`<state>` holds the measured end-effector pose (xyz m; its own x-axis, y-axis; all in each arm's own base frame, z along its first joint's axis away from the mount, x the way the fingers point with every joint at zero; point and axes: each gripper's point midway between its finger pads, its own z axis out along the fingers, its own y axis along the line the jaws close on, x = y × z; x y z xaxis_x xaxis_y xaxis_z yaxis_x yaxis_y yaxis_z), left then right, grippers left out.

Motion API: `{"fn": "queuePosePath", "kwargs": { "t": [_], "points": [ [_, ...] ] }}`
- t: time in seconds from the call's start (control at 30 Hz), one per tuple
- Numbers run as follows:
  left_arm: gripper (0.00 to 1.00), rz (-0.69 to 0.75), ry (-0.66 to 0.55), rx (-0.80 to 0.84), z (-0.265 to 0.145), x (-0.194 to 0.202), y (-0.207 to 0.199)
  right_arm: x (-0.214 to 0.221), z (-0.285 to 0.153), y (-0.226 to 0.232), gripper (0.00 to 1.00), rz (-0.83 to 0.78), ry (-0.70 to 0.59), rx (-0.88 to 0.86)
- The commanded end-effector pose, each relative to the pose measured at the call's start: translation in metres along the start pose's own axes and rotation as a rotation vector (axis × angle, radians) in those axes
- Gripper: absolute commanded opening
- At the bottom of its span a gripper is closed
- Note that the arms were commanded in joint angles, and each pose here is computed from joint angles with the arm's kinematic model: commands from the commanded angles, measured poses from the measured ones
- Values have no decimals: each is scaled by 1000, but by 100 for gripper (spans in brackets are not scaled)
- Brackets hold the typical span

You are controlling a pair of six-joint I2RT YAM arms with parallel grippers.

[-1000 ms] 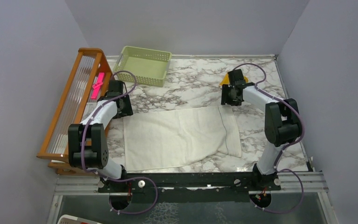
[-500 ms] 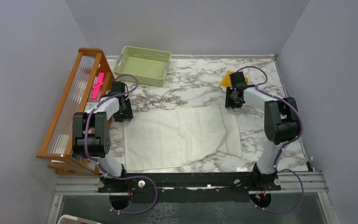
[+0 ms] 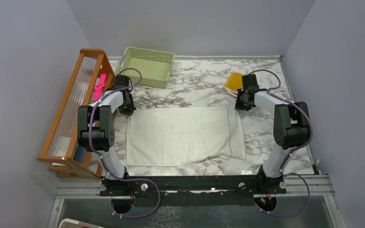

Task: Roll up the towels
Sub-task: Fold the towel at the center of the board.

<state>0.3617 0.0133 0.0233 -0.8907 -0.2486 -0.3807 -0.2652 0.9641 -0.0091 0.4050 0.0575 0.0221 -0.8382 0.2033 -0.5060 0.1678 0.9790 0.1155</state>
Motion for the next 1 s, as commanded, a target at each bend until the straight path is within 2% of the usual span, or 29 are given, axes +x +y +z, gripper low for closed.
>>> {"fn": "queuePosePath", "kwargs": {
  "t": [0.0, 0.3, 0.5, 0.67, 0.77, 0.97],
  "points": [
    [0, 7, -121, -16, -11, -45, 2, -25, -23, -15, 1, 64, -94, 29],
    [0, -22, -390, 18, -47, -122, -8, -72, -41, -26, 1, 157, -184, -2],
    [0, -38, -528, 49, -69, -144, -11, -94, -42, -22, 1, 159, -218, -25],
    [0, -72, -646, 103, -91, -138, -13, -100, -60, -12, 1, 142, -281, -91],
    [0, -117, -688, 127, -99, -121, -10, -95, -81, -10, 1, 155, -317, -118],
    [0, -243, -660, 117, -97, -67, 5, -57, -116, -15, 1, 198, -339, -148]
  ]
}}
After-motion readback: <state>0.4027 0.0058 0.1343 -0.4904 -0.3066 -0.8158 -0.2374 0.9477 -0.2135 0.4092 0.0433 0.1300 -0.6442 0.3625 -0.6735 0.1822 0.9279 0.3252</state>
